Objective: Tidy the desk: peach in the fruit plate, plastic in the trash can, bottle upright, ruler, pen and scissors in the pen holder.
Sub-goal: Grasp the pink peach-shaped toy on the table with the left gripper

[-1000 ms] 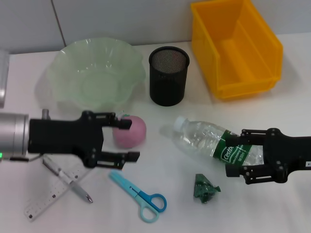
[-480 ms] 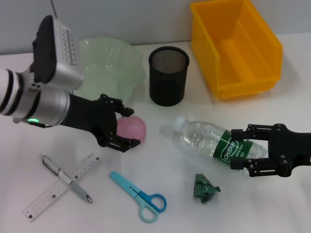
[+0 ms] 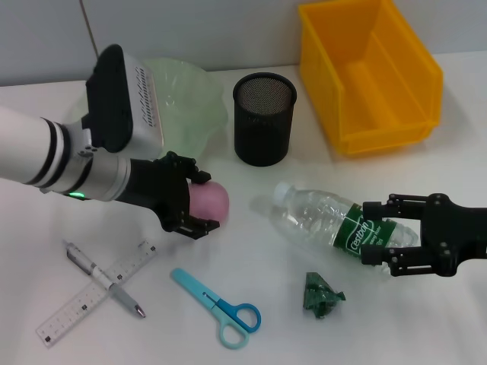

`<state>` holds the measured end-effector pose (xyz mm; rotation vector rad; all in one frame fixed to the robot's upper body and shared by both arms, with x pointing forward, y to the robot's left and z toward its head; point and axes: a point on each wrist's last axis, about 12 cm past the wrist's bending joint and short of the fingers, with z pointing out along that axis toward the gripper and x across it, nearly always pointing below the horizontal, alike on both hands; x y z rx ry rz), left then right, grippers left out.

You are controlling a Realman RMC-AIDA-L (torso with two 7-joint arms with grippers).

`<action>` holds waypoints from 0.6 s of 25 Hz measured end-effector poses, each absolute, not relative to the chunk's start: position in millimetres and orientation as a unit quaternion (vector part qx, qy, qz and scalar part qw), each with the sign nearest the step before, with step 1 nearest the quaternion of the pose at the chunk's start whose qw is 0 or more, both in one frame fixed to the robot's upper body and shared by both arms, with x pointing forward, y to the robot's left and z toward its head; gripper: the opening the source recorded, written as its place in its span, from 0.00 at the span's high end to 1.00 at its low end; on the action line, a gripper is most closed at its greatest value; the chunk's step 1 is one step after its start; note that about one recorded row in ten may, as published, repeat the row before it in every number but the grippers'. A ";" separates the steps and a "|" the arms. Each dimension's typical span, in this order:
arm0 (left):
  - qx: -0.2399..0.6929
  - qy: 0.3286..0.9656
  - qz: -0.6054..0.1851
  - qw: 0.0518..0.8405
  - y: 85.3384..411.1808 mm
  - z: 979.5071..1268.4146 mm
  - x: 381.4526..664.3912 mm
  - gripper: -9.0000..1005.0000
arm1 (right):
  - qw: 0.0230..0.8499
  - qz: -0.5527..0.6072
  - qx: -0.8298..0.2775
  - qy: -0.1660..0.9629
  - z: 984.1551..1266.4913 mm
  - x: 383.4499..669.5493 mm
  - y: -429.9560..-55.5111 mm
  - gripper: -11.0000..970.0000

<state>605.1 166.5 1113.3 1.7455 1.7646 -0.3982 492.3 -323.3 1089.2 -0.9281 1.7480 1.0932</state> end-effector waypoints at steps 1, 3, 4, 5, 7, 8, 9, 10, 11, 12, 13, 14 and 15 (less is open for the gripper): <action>0.661 0.669 -0.143 0.308 165.1 1109.6 605.7 0.27 | 0.426 0.437 -0.371 0.700 1089.0 491.9 -323.6 0.18; 0.663 0.668 -0.138 0.307 164.3 1107.8 605.6 0.28 | 0.426 0.437 -0.371 0.700 1088.9 491.8 -323.7 0.18; 0.664 0.669 -0.135 0.307 164.1 1106.5 605.6 0.28 | 0.426 0.438 -0.370 0.700 1088.8 491.4 -323.9 0.18; 0.663 0.669 -0.132 0.308 164.0 1105.2 605.6 0.28 | 0.426 0.438 -0.370 0.700 1088.7 491.1 -323.9 0.18; 0.658 0.674 -0.128 0.311 163.9 1103.5 606.4 0.28 | 0.425 0.439 -0.370 0.699 1088.7 490.6 -324.0 0.18; 0.655 0.676 -0.126 0.313 163.9 1103.3 607.1 0.28 | 0.425 0.439 -0.370 0.699 1088.7 490.5 -324.0 0.18; 0.655 0.676 -0.126 0.313 163.9 1103.3 607.1 0.29 | 0.425 0.439 -0.370 0.699 1088.6 490.3 -324.0 0.18; 0.655 0.676 -0.126 0.313 163.9 1103.3 607.1 0.29 | 0.425 0.440 -0.370 0.699 1088.5 490.1 -324.2 0.18; 0.654 0.678 -0.127 0.313 163.7 1102.9 606.8 0.29 | 0.424 0.440 -0.369 0.700 1088.3 489.4 -324.4 0.18; 0.651 0.680 -0.130 0.312 164.4 1101.7 604.9 0.29 | 0.424 0.440 -0.369 0.700 1088.3 489.4 -324.4 0.18; 0.651 0.680 -0.130 0.312 164.4 1101.7 604.9 0.29 | 0.424 0.440 -0.369 0.700 1088.1 489.1 -324.5 0.18; 0.649 0.681 -0.132 0.313 165.0 1101.7 604.0 0.29 | 0.424 0.441 -0.369 0.700 1088.0 488.9 -324.6 0.18; 0.649 0.681 -0.132 0.313 165.0 1101.7 604.0 0.30 | 0.423 0.441 -0.369 0.700 1087.9 488.7 -324.6 0.18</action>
